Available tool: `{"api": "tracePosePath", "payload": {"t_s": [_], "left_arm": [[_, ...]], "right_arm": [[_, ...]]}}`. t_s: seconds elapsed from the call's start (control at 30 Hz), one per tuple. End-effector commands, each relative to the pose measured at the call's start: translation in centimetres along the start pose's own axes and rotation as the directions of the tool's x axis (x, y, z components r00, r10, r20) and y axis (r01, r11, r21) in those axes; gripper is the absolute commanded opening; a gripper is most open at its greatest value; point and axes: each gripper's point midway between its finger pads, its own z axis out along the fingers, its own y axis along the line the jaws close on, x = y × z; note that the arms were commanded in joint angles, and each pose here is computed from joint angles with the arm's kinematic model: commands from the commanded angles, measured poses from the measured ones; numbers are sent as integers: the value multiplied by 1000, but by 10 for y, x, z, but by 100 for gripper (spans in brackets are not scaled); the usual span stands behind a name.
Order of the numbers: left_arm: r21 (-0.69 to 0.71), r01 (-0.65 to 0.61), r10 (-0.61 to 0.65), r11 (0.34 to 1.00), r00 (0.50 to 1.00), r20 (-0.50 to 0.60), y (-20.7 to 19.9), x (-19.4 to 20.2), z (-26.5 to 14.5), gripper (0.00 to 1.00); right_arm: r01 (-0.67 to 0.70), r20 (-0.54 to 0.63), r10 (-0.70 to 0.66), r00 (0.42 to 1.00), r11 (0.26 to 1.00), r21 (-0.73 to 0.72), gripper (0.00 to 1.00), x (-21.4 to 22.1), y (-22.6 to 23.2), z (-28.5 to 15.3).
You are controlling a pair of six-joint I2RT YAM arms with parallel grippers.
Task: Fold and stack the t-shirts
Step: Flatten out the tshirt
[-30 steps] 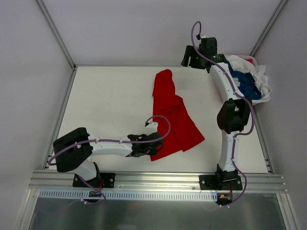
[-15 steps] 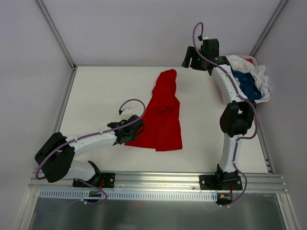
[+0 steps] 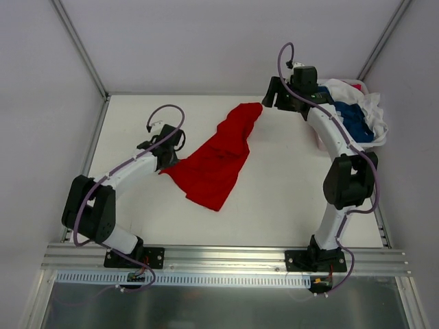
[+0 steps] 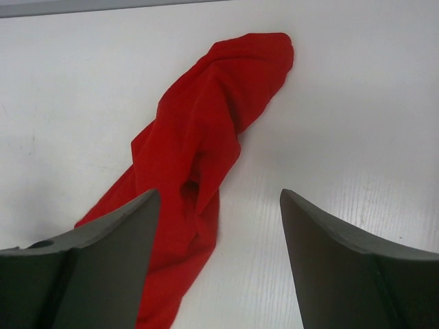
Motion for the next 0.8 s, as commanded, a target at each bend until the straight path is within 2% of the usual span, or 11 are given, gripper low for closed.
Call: {"api": "tracePosePath", "payload": {"t_s": [0.0,0.13,0.43,0.73,0.77], "left_arm": [[-27,3,-3,1000,1000,22,14,-43,14,0],[-45,70,-68,997,997,30,33,-81,33,0],[-101,164,-164,981,986,6,76,-129,89,0],[-81,117,-114,990,993,33,58,-169,125,0],[-99,128,-127,987,992,25,68,-169,133,0]], "right_arm": [[43,143,-35,989,998,-52,74,-34,26,-39],[89,125,-84,989,996,-31,75,-19,28,-37],[99,60,-96,994,994,-40,75,18,32,-25],[185,-49,-188,981,982,-43,75,78,45,-3],[199,-59,-201,978,979,-32,75,83,45,0]]}}
